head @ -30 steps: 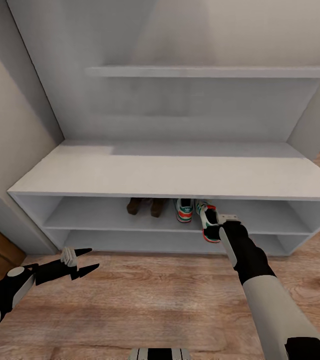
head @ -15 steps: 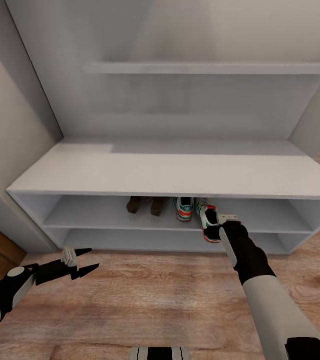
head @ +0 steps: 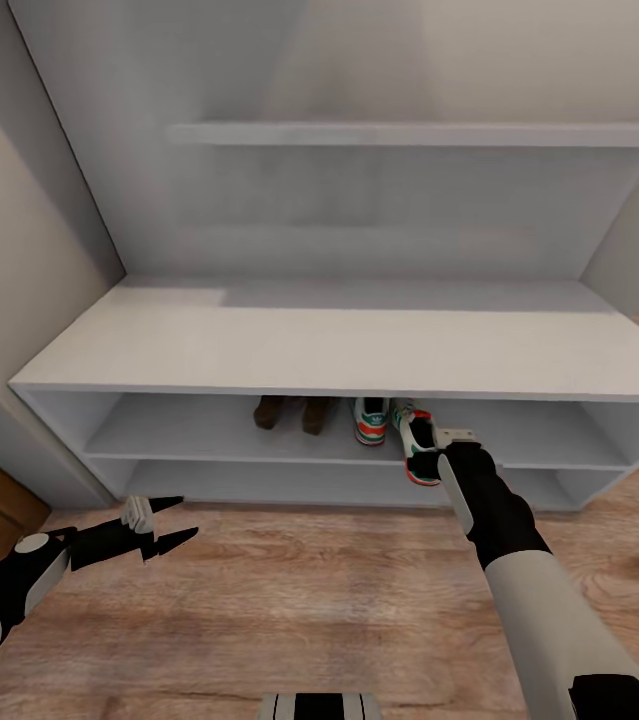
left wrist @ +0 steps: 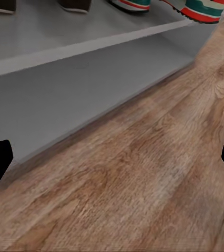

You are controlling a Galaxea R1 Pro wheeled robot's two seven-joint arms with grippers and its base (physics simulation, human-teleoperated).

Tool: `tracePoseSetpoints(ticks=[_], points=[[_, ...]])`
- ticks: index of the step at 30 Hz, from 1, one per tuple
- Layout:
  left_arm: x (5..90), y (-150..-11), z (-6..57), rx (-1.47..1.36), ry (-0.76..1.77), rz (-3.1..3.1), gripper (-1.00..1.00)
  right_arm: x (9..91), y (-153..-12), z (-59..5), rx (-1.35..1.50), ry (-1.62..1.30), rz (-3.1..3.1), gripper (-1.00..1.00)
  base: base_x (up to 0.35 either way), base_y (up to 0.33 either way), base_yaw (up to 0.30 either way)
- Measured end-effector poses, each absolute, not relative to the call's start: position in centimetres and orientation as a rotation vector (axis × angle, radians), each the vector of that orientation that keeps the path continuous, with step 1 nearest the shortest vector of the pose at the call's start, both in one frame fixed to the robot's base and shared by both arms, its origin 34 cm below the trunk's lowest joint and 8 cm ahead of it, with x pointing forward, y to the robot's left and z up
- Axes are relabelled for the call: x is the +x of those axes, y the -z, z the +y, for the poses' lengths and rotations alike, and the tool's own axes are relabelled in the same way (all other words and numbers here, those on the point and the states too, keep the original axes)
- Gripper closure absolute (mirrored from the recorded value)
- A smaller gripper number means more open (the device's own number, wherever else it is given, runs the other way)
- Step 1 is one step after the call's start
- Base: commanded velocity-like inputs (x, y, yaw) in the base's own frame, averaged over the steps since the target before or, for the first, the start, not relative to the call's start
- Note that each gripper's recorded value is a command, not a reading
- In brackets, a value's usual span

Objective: Pick up the two gym shoes and the two sandals from the corridor floor and place them onto the hallstand (shoe rack) in the corridor, making sure they are on the rack and not on the floor. Arrange them so the two gym shoes are next to each other and the two sandals are next to each other.

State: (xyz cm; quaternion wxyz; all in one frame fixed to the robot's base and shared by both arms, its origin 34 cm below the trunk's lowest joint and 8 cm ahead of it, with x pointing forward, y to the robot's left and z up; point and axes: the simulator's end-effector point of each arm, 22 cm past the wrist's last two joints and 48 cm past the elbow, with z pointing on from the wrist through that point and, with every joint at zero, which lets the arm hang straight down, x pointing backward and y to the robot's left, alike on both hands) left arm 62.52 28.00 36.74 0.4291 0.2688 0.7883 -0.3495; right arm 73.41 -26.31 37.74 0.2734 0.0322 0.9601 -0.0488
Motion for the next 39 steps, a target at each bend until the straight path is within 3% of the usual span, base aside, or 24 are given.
tracePoseSetpoints(ticks=[6, 39], points=[[62.5, -36.7, 28.0, 0.671, 0.873, 1.968, -1.0, 73.4, -37.7, -26.3, 0.087, 0.13, 2.583, 1.0, 0.204, 0.08, 0.0], [62.5, -36.7, 28.0, 0.671, 0.873, 1.968, -1.0, 76.3, -39.6, -26.4, 0.112, 0.117, 2.413, 1.0, 0.006, 0.002, 0.0]])
